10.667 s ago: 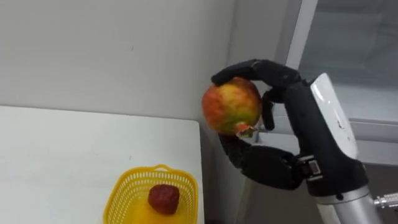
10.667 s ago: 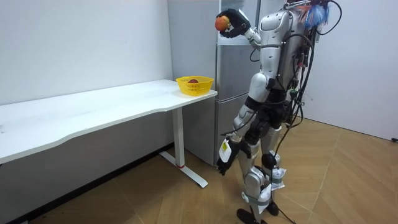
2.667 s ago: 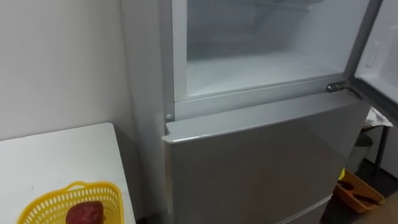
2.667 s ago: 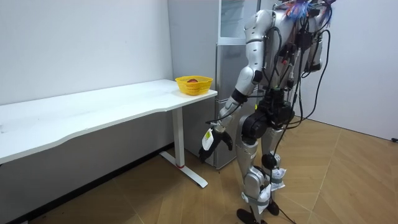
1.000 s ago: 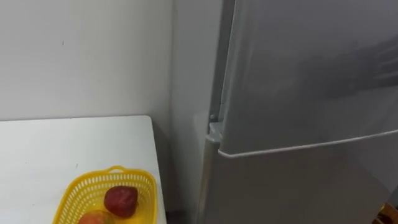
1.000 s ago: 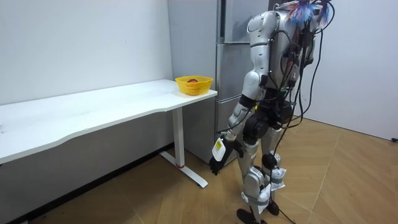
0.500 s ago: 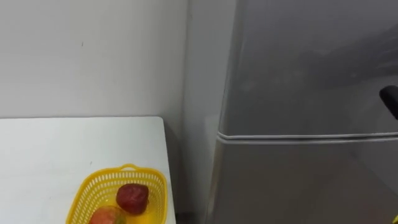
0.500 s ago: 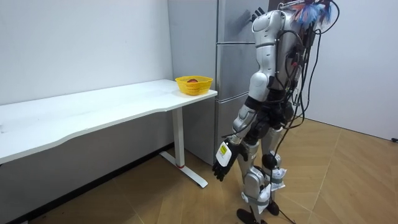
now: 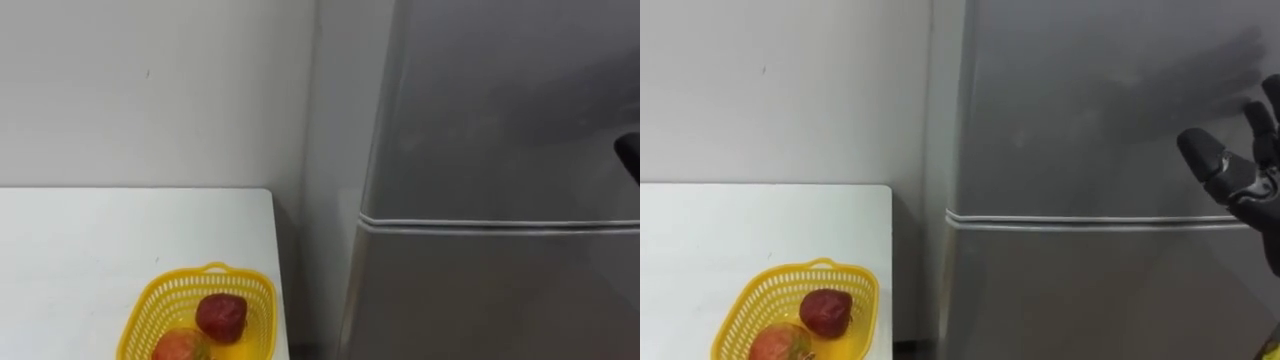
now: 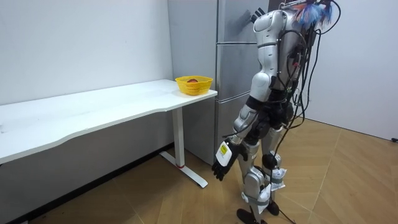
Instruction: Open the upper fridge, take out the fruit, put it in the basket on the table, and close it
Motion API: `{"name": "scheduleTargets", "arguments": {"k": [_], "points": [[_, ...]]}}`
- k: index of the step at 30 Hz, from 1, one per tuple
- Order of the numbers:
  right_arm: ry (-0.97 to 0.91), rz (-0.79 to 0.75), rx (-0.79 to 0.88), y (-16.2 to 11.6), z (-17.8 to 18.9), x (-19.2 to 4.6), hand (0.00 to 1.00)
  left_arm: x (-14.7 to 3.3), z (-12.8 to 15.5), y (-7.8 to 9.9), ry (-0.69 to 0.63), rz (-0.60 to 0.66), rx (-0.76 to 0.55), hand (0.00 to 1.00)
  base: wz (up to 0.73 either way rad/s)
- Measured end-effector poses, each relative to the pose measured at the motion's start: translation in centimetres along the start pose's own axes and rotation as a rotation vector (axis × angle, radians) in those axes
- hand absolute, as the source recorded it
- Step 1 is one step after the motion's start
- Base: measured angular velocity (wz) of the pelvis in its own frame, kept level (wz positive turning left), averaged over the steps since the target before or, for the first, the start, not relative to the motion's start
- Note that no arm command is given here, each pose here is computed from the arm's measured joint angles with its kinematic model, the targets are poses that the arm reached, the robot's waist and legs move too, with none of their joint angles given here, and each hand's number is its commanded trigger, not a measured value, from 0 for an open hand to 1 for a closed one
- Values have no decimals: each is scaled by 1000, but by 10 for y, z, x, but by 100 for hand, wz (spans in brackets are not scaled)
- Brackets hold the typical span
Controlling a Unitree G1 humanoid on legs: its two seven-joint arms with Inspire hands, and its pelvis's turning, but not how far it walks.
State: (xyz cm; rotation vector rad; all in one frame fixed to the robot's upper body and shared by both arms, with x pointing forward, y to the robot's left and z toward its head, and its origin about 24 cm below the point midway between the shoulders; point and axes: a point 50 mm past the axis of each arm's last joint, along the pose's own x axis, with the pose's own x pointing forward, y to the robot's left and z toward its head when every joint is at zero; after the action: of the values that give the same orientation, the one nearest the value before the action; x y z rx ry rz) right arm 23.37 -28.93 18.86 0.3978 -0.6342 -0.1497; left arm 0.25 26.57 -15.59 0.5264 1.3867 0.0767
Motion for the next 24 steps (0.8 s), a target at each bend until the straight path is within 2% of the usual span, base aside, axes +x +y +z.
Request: {"name": "scheduleTargets", "arguments": {"k": [5, 11, 16, 20, 24], "points": [[-3, -77, -49, -5, 2, 0, 0, -1, -4, -1, 7, 14, -1, 0, 0], [-94, -293, -57, -27, 22, -2, 0, -1, -5, 1, 11, 48, -2, 0, 1], [-189, -573, -82, -55, 43, -14, 0, -1, -5, 1, 12, 48, -9, 0, 2], [-216, -795, -184, -75, 46, -26, 0, -1, -4, 1, 15, 49, -9, 0, -7], [-195, -970, -207, -90, 41, -37, 0, 0, 0, -1, 19, 40, 16, 0, -3]]}}
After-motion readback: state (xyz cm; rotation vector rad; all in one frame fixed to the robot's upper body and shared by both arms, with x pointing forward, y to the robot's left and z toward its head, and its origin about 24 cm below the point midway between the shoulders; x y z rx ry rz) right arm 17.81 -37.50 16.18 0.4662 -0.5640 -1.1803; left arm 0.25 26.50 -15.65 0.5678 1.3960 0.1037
